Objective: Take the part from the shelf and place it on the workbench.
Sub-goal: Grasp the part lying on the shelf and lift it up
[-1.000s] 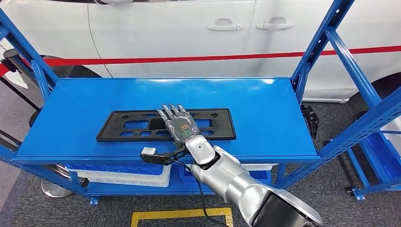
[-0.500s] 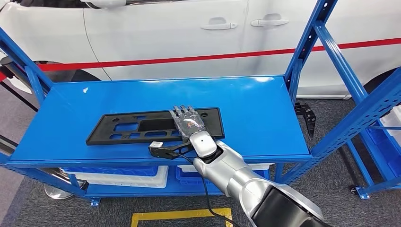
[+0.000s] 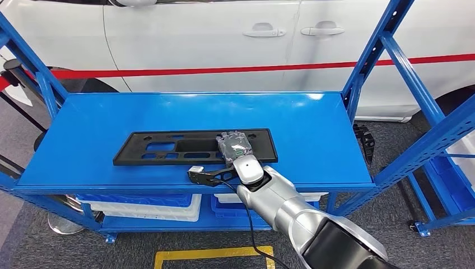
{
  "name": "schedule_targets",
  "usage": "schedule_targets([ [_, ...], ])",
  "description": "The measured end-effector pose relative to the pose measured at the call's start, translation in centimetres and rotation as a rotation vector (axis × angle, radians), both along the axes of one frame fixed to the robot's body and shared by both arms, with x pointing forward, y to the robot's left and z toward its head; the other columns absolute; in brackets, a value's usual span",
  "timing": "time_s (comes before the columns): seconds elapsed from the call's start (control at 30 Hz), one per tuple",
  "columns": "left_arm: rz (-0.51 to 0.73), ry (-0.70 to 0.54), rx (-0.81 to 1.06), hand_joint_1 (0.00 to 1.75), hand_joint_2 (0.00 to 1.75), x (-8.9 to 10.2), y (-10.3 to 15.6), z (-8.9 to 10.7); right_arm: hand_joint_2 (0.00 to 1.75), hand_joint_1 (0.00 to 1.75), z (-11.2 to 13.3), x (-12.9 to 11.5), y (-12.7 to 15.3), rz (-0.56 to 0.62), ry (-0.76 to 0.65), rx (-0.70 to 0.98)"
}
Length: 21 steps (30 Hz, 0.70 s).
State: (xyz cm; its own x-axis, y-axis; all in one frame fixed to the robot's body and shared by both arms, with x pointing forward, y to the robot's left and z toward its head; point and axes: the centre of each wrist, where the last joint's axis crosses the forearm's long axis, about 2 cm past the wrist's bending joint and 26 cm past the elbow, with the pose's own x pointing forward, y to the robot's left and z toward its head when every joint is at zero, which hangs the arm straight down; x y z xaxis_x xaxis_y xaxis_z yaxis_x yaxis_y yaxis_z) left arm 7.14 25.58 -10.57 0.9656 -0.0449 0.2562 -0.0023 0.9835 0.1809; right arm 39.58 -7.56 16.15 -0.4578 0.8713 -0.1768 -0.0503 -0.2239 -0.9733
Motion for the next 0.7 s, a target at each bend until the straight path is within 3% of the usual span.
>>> schedule_targets([
  [0.7, 0.007, -0.009, -0.008, 0.00, 0.00, -0.23, 0.00, -0.04, 1.75, 1.75, 0.17, 0.20, -0.46, -0.002, -0.105, 0.088],
])
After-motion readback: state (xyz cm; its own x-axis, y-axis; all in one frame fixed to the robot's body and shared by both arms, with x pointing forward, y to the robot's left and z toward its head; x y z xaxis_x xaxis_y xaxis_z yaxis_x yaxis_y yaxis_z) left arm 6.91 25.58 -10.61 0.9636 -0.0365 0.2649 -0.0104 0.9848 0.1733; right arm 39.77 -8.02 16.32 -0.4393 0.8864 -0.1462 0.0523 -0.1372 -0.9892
